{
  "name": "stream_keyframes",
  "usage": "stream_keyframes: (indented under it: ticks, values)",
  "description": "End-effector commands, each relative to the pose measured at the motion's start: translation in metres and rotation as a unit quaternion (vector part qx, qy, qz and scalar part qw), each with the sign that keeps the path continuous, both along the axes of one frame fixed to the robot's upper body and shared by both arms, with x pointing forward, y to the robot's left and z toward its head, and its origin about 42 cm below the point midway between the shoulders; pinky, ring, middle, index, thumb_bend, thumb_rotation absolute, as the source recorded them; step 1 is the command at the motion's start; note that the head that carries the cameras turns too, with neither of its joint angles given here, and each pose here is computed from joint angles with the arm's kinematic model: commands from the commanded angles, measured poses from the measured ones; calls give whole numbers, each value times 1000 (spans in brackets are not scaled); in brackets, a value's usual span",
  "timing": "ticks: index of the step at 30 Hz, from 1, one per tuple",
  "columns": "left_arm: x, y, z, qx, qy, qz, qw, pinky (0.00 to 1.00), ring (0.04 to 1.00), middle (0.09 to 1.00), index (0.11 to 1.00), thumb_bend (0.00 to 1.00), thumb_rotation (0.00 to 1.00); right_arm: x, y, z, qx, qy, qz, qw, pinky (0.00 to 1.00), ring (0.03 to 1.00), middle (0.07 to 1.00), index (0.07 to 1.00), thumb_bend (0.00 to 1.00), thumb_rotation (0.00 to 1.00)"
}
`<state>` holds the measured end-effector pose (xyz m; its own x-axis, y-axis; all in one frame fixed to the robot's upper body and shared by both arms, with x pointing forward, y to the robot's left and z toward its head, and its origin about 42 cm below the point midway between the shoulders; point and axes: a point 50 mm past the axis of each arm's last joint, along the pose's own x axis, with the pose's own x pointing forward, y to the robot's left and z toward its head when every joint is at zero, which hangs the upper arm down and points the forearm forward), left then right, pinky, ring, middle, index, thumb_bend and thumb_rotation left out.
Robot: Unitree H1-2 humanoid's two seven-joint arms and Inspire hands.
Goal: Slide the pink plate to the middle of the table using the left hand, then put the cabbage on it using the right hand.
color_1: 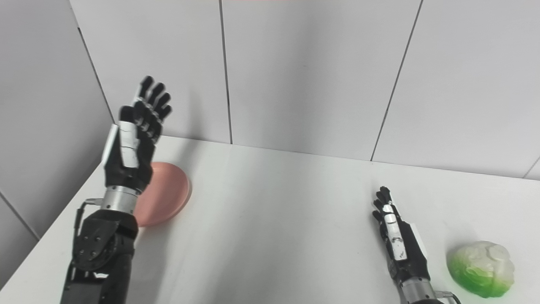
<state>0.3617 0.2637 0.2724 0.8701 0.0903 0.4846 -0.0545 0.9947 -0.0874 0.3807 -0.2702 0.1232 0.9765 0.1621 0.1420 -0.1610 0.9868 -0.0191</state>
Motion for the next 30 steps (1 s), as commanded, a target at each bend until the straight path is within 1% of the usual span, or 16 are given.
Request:
stream_keyframes:
  ticks: [1,3,7,10,13,16,19,23,26,30]
  values:
    - [3,11,23,-4,-56,14,998,972,969,978,984,823,1000,1,-7,0,-3,8,-11,1000,1000,1000,999,998,211,1000]
    - [3,22,23,-12,-53,33,998,970,969,975,983,831,998,1,-7,1,0,9,-12,1000,1000,1000,1000,999,213,1000]
    - [3,46,18,-20,-60,57,996,979,975,977,982,838,990,1,-6,0,-1,4,-15,1000,1000,997,996,993,191,1000]
    - [4,62,14,-26,-62,75,995,974,969,974,975,849,985,1,-6,-1,-4,3,-13,1000,1000,999,999,995,194,1000]
    - [5,79,10,-39,-61,102,992,963,956,961,954,867,968,0,-7,-1,-8,-2,-5,1000,1000,1000,1000,1000,200,1000]
    - [7,93,5,-48,-61,122,990,969,960,961,953,868,976,0,-7,0,-3,1,-8,1000,1000,1000,1000,1000,191,1000]
    - [8,101,1,-53,-59,132,988,985,971,968,962,866,982,-1,-7,1,-4,5,-8,1000,1000,1000,1000,1000,174,1000]
    - [9,111,-5,-60,-48,145,986,991,979,977,972,865,996,-1,-6,3,0,3,-8,1000,1000,1000,1000,1000,145,1000]
    - [12,116,-11,-69,-37,146,986,992,985,984,981,863,1000,-2,-6,3,-3,-2,-14,1000,1000,1000,1000,1000,132,1000]
    - [19,119,-22,-78,-17,148,986,1000,983,989,990,865,978,-2,-6,3,-5,2,-14,1000,1000,1000,1000,1000,154,1000]
